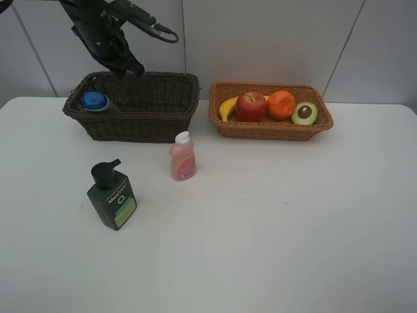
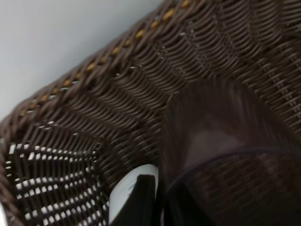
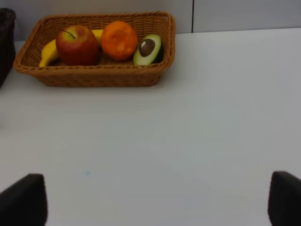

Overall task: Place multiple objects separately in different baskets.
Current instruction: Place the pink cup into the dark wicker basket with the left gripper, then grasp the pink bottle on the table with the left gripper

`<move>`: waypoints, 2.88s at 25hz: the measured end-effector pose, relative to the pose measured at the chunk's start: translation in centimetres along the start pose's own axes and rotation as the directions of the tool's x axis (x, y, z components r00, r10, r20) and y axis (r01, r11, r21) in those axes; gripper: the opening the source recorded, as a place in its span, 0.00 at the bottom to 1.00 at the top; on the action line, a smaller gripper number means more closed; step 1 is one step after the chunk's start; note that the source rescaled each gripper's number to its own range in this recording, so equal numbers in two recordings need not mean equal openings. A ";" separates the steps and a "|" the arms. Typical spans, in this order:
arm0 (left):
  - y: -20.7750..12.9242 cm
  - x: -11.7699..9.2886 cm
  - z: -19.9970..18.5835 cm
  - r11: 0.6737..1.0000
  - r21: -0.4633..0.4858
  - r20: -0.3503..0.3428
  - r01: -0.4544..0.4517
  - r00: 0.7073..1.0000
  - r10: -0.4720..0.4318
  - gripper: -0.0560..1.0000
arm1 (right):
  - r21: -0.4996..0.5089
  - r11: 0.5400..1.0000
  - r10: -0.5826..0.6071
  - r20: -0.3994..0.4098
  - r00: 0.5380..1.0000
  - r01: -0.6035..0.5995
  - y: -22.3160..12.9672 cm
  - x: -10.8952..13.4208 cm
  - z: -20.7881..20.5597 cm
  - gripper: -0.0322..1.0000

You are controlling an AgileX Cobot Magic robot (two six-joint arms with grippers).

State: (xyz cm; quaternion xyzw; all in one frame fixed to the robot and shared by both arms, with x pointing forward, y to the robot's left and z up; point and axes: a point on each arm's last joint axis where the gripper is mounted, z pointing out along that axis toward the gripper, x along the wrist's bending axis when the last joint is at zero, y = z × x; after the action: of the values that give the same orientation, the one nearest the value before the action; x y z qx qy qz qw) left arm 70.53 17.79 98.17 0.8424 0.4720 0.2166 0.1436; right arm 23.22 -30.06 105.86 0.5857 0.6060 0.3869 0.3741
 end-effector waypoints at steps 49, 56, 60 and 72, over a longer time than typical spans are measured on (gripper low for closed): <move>-0.4 -0.3 1.4 0.998 0.018 0.007 -0.053 0.999 0.053 1.00 | 0.000 1.000 0.000 0.000 1.000 0.000 0.0 0.0 0.0 1.00; 0.2 0.1 -0.8 0.999 -0.006 -0.003 -0.050 0.999 0.050 1.00 | 0.000 1.000 0.000 0.000 1.000 0.000 0.0 0.0 0.0 1.00; 0.2 0.4 -2.6 0.999 0.006 0.000 -0.042 0.999 0.042 1.00 | 0.000 1.000 0.000 0.000 1.000 0.000 0.0 0.0 0.0 1.00; 0.5 -2.7 -8.0 0.997 0.063 0.110 -0.046 0.993 0.039 1.00 | 0.000 1.000 0.000 0.000 1.000 0.000 0.0 0.0 0.0 1.00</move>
State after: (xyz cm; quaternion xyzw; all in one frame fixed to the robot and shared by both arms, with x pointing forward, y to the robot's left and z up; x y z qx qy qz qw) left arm 65.64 15.55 104.73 0.8671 0.4523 0.1577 0.1370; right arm 23.22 -30.06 105.86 0.5857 0.6060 0.3869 0.3741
